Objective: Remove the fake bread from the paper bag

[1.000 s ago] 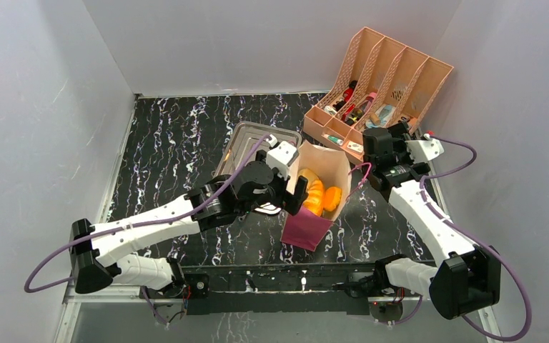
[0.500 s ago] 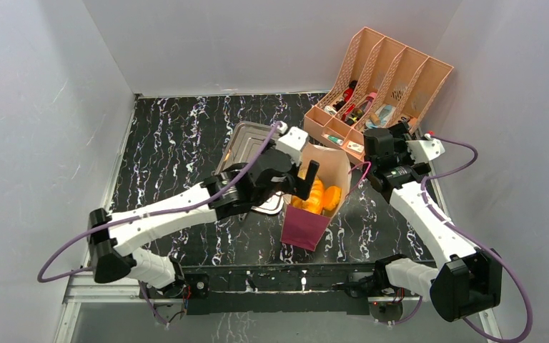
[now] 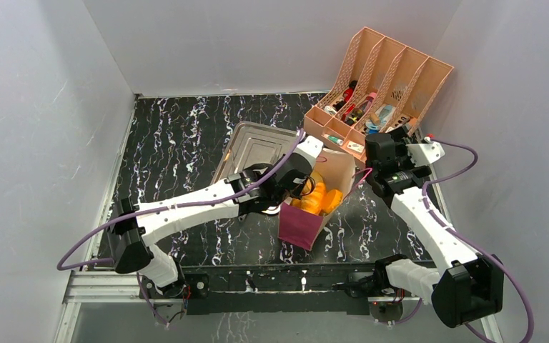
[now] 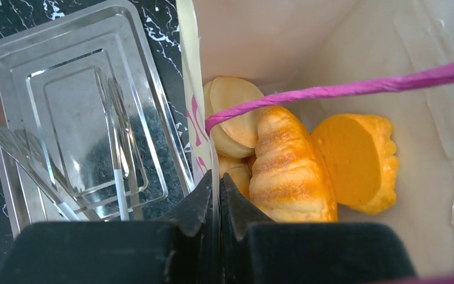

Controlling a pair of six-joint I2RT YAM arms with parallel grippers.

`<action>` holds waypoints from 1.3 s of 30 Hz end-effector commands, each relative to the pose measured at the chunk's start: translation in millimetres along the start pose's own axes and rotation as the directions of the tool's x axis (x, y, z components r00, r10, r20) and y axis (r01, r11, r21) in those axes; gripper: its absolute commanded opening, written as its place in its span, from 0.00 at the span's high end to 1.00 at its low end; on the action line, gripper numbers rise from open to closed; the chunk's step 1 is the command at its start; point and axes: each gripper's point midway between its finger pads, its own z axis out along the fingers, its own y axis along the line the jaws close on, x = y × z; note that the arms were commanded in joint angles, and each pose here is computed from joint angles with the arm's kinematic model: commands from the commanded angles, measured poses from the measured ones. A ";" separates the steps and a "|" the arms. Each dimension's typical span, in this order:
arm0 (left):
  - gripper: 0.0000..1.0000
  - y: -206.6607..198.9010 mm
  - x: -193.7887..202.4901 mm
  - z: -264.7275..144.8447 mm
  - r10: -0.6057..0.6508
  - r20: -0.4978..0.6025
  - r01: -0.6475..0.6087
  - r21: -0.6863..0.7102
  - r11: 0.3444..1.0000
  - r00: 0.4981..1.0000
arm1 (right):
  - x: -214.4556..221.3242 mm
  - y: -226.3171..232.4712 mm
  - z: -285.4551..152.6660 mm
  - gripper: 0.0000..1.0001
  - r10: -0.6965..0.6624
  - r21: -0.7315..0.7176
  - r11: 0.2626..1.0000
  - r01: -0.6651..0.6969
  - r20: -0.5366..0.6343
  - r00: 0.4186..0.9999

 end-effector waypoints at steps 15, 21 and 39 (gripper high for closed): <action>1.00 32.9 -124.4 -56.4 -0.062 0.381 0.103 -0.090 0.991 0.923 | -25.8 0.9 -9.7 0.12 0.038 -0.037 0.999 -0.036 0.048 0.998; 1.00 72.0 -158.4 -90.8 -0.043 0.473 0.161 -0.213 0.964 0.880 | -32.5 4.8 -13.0 0.12 0.043 -0.056 0.998 -0.040 0.048 0.998; 1.00 232.8 -198.1 -190.2 0.131 0.603 0.333 -0.593 0.733 0.787 | 73.1 95.8 -86.5 0.27 -0.213 -0.514 0.849 0.119 -0.128 0.969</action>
